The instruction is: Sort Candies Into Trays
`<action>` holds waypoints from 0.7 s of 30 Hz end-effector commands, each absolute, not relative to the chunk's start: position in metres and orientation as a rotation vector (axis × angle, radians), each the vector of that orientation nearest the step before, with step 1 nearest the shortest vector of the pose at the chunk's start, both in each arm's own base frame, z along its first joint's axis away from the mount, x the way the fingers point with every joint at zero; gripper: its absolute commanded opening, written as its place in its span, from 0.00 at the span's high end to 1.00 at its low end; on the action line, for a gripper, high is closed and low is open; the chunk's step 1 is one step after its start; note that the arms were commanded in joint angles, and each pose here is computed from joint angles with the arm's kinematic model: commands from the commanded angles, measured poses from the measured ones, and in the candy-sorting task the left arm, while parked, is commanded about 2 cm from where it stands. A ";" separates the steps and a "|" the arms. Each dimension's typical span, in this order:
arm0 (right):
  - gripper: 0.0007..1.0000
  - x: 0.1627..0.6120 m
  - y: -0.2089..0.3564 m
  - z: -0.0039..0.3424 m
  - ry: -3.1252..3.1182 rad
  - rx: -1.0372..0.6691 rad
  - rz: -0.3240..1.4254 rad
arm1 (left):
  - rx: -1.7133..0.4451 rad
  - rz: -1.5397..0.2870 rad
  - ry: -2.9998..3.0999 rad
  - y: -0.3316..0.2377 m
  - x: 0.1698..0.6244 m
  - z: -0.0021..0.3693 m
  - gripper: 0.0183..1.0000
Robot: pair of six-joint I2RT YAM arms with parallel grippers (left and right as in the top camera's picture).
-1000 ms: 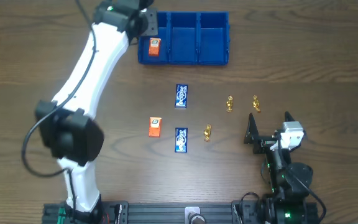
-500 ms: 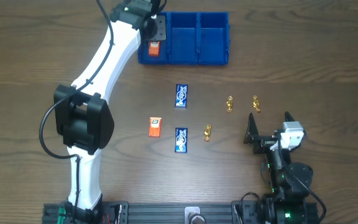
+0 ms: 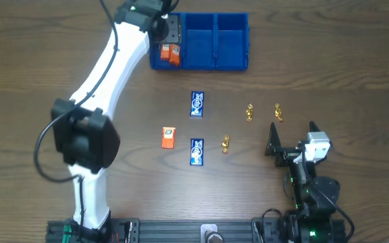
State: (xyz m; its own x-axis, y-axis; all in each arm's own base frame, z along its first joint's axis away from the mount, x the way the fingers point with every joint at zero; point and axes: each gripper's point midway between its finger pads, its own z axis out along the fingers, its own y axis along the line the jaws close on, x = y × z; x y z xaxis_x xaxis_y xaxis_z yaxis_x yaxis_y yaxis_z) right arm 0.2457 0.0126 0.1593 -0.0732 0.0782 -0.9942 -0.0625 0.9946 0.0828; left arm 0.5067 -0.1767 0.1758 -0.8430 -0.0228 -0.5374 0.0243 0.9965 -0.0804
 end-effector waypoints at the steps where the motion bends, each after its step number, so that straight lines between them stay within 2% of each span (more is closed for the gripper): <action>1: 0.00 0.246 0.010 0.158 1.643 0.015 0.103 | -0.047 -0.182 2.468 -0.177 0.437 0.246 0.22; 5: 0.00 0.246 0.010 0.158 1.643 0.015 0.103 | -0.076 -0.216 2.519 -0.179 0.377 0.222 0.17; 11: 0.00 0.246 0.010 0.158 1.643 0.015 0.103 | -0.110 -0.190 2.672 -0.179 0.301 0.139 0.16; 16: 0.00 0.246 0.010 0.158 1.643 0.015 0.103 | -0.083 -0.151 2.745 -0.184 0.273 0.083 0.17; 21: 0.00 0.246 0.010 0.158 1.643 0.015 0.103 | -0.072 -0.126 2.782 -0.186 0.268 0.054 0.18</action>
State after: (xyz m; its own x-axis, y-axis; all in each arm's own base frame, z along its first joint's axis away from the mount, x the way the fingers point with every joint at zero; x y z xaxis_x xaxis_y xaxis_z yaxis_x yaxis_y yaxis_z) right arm 0.2457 0.0126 0.1594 -0.0728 0.0782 -0.9943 -0.0625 0.9946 0.0828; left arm 0.2683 -0.1890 0.0692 -0.9306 -0.0371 -0.3643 0.0052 0.9934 -0.1144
